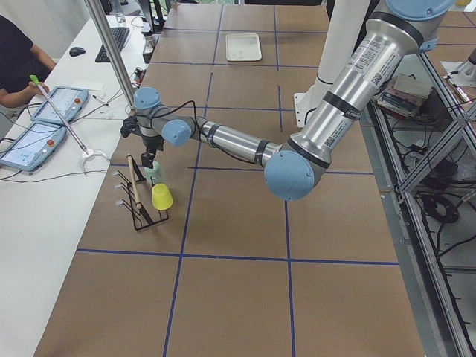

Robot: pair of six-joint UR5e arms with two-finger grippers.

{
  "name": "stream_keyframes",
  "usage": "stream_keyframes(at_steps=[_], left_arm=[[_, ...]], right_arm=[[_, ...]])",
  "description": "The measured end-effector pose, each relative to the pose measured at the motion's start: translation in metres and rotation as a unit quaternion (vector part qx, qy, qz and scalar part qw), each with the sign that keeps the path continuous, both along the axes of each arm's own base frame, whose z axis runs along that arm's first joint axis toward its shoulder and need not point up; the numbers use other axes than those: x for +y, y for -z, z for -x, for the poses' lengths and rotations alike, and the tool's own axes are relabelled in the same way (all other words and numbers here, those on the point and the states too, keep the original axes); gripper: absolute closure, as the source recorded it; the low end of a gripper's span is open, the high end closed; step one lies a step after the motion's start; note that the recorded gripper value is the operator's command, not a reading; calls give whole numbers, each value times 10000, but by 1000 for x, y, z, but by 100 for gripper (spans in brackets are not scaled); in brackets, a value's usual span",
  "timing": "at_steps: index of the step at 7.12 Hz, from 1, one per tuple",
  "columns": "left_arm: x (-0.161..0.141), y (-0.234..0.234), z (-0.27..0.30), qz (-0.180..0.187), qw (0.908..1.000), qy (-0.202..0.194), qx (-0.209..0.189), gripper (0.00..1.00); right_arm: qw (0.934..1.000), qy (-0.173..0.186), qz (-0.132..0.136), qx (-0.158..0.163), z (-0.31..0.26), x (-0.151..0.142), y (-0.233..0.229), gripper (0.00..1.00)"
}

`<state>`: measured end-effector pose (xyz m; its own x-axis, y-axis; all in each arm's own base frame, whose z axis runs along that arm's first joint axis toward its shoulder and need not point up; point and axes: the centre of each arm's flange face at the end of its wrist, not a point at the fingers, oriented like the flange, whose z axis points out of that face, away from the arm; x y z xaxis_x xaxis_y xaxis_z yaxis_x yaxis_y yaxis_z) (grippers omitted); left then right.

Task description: Left arm grabs green cup and hands to right arm on tray

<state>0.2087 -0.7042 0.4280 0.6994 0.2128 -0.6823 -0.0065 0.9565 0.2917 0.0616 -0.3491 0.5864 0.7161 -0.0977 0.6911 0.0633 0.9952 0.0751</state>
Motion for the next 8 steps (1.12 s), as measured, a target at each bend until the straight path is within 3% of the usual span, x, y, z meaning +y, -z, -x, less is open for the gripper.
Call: stream_keyframes(at_steps=[4,8], left_arm=[[-8,-10,0,-190,9990,237,-314,0],[-12,-20,-14,-206,9991,211,-309,0]], right_arm=[[10000,0,-5,0,0,0,0,0],[10000,0,-6,0,0,0,1,0]])
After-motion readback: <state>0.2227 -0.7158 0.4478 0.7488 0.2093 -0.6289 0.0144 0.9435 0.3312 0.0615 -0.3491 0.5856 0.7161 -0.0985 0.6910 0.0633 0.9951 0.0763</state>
